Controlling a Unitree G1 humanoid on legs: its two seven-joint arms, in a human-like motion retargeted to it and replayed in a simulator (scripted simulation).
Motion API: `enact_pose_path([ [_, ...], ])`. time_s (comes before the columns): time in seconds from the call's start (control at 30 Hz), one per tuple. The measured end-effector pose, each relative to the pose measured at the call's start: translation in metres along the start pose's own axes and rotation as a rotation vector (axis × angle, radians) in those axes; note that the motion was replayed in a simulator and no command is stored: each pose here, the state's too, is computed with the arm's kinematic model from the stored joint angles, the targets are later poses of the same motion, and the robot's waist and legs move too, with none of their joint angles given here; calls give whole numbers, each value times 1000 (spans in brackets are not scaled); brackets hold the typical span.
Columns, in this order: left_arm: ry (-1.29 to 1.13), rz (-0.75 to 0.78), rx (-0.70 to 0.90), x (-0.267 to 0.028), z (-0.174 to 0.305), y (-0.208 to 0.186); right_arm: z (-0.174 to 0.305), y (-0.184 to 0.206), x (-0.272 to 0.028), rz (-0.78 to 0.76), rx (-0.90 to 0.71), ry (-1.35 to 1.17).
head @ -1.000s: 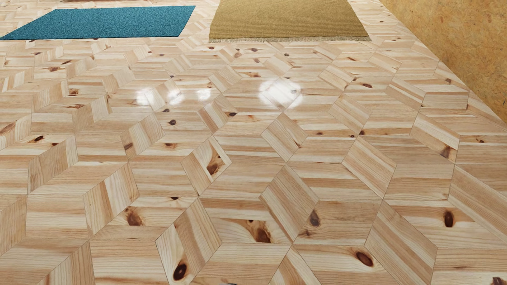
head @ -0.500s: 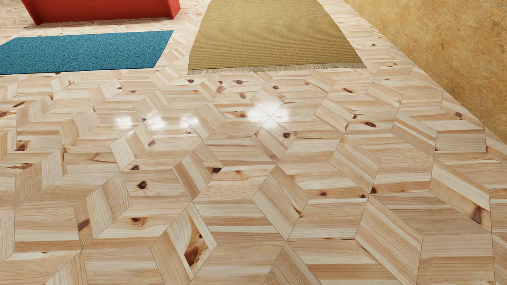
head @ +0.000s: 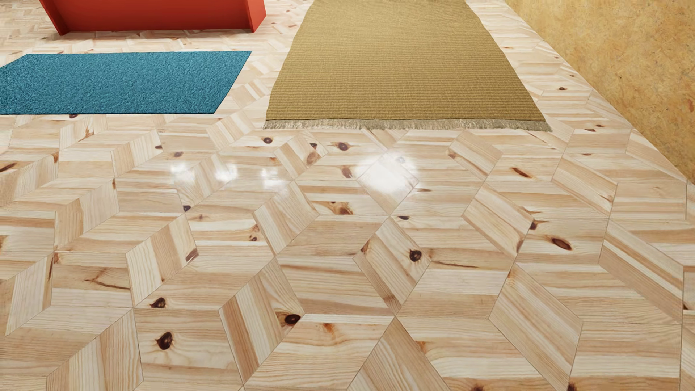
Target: Advance
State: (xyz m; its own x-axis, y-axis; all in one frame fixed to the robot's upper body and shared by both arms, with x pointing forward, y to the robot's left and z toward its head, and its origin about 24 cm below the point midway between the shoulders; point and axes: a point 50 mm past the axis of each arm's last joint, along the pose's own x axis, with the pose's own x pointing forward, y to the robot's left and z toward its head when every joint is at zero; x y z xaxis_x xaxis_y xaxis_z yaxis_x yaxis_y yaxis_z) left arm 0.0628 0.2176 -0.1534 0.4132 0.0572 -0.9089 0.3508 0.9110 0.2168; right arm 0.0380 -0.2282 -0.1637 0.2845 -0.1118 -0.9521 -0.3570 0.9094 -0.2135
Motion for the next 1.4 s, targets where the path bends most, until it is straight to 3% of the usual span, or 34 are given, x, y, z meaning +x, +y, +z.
enact_pose_path([
  [0.17,36,-68,4,-14,-25,-26,78,-53,-3,-142,54,-275],
  [0.27,101,-117,16,-20,-43,-42,96,-67,-7,-180,76,-331],
  [0.37,204,-132,20,-26,-68,-48,52,-49,-1,-149,144,-188],
  [0.5,170,-85,-5,-18,-55,-34,4,-19,2,-64,84,10],
  [0.73,-120,100,4,6,42,40,-29,10,-8,-1,97,70],
  [0.87,-236,139,-39,7,77,51,-58,27,-15,45,80,175],
  [1.0,-142,55,-42,7,46,17,-60,31,-16,55,76,188],
  [1.13,12,11,-31,0,-3,1,-5,6,-2,2,58,8],
  [1.27,165,-32,-17,-14,-49,-15,65,-45,-1,-120,46,-228],
  [1.4,309,-110,20,-31,-89,-40,91,-68,-4,-186,100,-304],
])
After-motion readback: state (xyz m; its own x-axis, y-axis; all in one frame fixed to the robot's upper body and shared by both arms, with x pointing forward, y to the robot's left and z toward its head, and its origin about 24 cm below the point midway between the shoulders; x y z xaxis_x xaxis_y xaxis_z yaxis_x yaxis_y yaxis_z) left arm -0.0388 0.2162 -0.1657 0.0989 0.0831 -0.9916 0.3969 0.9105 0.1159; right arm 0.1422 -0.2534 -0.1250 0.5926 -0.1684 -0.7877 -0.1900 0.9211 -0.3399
